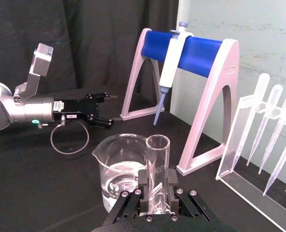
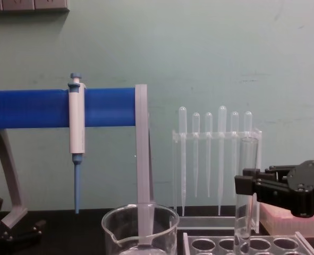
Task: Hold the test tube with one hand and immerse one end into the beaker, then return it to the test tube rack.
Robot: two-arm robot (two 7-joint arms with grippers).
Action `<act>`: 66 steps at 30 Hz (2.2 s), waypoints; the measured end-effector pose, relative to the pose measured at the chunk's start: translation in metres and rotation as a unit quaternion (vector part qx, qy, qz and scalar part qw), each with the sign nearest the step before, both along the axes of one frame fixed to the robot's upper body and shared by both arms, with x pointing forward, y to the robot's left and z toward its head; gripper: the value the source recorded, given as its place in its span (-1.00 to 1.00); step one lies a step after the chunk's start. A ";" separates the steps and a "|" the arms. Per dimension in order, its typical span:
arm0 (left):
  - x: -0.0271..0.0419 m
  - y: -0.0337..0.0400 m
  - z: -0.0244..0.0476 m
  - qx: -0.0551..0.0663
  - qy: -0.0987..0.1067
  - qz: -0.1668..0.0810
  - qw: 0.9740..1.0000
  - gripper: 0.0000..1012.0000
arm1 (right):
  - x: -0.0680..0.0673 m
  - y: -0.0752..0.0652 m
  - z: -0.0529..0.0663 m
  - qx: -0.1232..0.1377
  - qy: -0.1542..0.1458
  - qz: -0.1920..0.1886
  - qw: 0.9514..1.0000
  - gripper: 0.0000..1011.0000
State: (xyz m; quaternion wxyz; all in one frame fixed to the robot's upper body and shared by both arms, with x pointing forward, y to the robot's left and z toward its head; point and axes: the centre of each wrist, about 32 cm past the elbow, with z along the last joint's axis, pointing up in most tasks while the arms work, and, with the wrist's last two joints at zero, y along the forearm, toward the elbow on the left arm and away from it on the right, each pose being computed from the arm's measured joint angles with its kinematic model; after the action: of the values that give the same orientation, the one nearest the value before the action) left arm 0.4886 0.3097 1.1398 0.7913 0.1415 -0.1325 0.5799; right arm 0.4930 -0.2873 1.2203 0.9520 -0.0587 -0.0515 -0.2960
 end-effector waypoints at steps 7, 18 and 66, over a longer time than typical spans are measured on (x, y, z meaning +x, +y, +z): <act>0.0000 0.0000 0.0000 0.000 0.000 0.000 1.000 0.98 | 0.001 -0.002 -0.006 0.003 0.004 -0.004 1.000 -0.56; 0.0000 0.0000 0.0000 0.000 0.000 0.000 1.000 0.98 | 0.002 -0.002 -0.015 0.003 0.012 -0.010 1.000 -0.56; 0.0000 0.0000 0.0000 0.000 0.000 0.000 1.000 0.98 | -0.007 0.001 0.005 0.042 -0.010 -0.010 0.999 0.98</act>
State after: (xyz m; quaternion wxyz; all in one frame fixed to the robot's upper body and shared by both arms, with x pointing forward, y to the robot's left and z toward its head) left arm 0.4886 0.3096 1.1398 0.7913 0.1415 -0.1325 0.5799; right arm 0.4863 -0.2865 1.2249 0.9500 -0.0158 -0.0481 -0.3080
